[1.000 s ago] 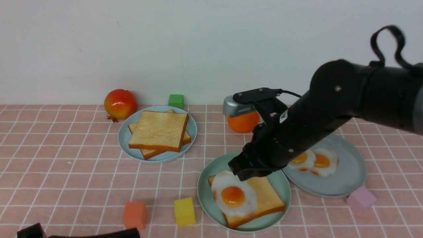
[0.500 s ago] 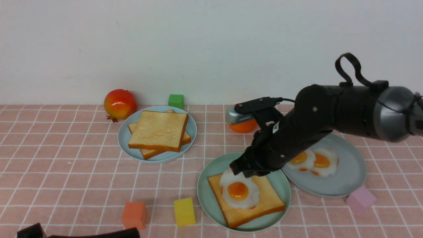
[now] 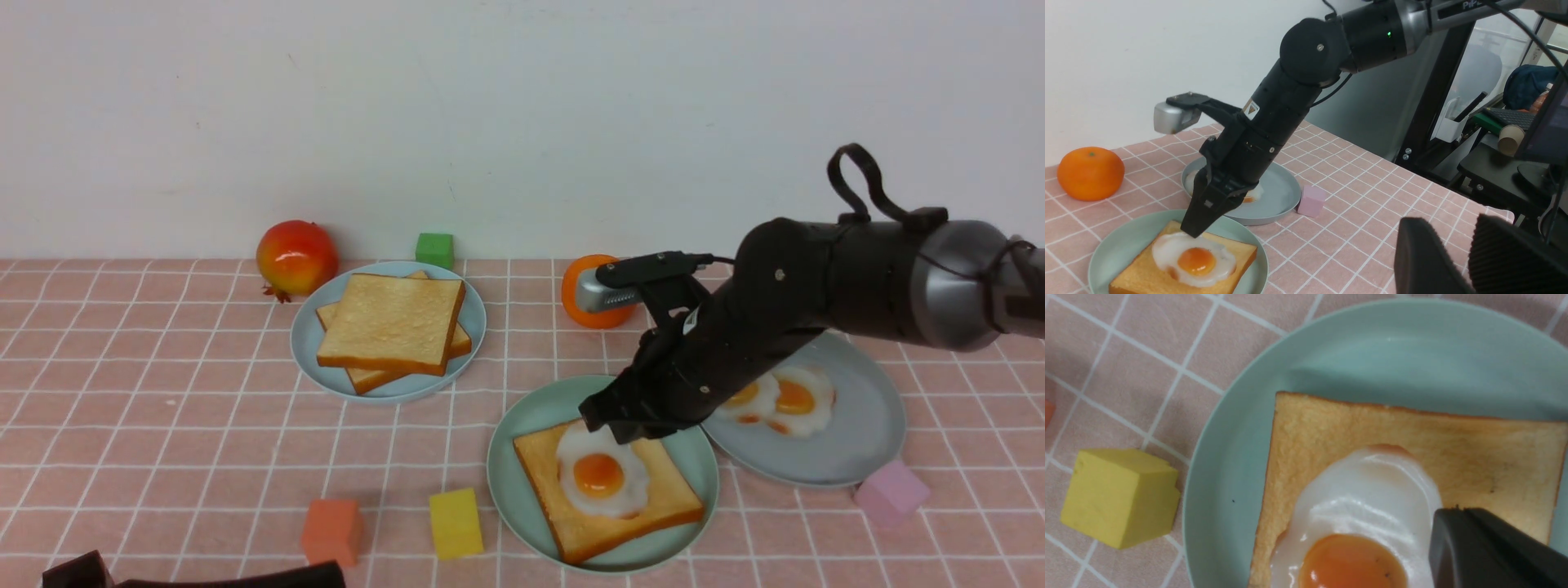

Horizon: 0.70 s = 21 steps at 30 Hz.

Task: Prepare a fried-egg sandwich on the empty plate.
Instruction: Use the right arm to place the fried egg on the slice of bread in the middle, then use the left arm to grab a slice of bread

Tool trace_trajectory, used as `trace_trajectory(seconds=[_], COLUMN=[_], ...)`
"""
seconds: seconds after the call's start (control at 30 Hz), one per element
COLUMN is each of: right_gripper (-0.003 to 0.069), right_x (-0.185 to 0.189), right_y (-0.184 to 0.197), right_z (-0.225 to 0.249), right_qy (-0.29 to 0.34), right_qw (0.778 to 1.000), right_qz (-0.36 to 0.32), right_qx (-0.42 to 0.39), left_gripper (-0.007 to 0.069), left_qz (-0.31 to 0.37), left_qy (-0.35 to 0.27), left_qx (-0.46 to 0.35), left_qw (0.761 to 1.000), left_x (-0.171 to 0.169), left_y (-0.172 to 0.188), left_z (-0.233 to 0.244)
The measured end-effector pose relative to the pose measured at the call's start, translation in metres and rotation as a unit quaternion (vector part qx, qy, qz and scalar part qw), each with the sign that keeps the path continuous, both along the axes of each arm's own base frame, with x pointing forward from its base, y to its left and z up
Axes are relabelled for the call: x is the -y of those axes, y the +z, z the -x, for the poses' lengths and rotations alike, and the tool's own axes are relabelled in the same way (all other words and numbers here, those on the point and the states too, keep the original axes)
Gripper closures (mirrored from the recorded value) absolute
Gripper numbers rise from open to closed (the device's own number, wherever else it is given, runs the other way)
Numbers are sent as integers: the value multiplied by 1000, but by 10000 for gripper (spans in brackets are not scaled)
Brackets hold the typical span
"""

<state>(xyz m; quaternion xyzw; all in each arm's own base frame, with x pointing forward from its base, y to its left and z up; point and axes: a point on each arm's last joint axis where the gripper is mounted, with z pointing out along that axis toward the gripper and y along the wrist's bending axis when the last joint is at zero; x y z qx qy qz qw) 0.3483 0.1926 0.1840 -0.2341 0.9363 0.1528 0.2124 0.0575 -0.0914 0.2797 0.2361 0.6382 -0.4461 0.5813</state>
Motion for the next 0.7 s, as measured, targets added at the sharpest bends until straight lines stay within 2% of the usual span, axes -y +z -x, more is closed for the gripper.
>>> trace_trajectory(seconds=[0.2, 0.33, 0.37, 0.4, 0.43, 0.53, 0.6, 0.7], right_gripper=[595, 498, 428, 419, 343, 230, 194, 195], right_x=[0, -1, -1, -1, -1, 0, 2, 9], right_y=[0, 0, 0, 0, 0, 7, 20, 56], right_z=[0, 0, 0, 0, 0, 3, 8, 24], right_qy=[-2, -4, -4, -4, -4, 0, 10, 23], right_qw=[1000, 1000, 1000, 1000, 1000, 1000, 1000, 1000], right_qz=[-3, -5, -5, -5, -5, -6, -4, -6], right_qx=[-2, -3, -3, -3, -3, -3, -1, 10], left_gripper=[389, 389, 389, 389, 389, 389, 389, 389], left_qz=[0, 0, 0, 0, 0, 0, 0, 0], left_qy=[0, 0, 0, 0, 0, 0, 0, 0], left_qx=[0, 0, 0, 0, 0, 0, 0, 0], left_qw=[1000, 1000, 1000, 1000, 1000, 1000, 1000, 1000], left_x=[0, 0, 0, 0, 0, 0, 0, 0], left_y=[0, 0, 0, 0, 0, 0, 0, 0], left_z=[0, 0, 0, 0, 0, 0, 0, 0])
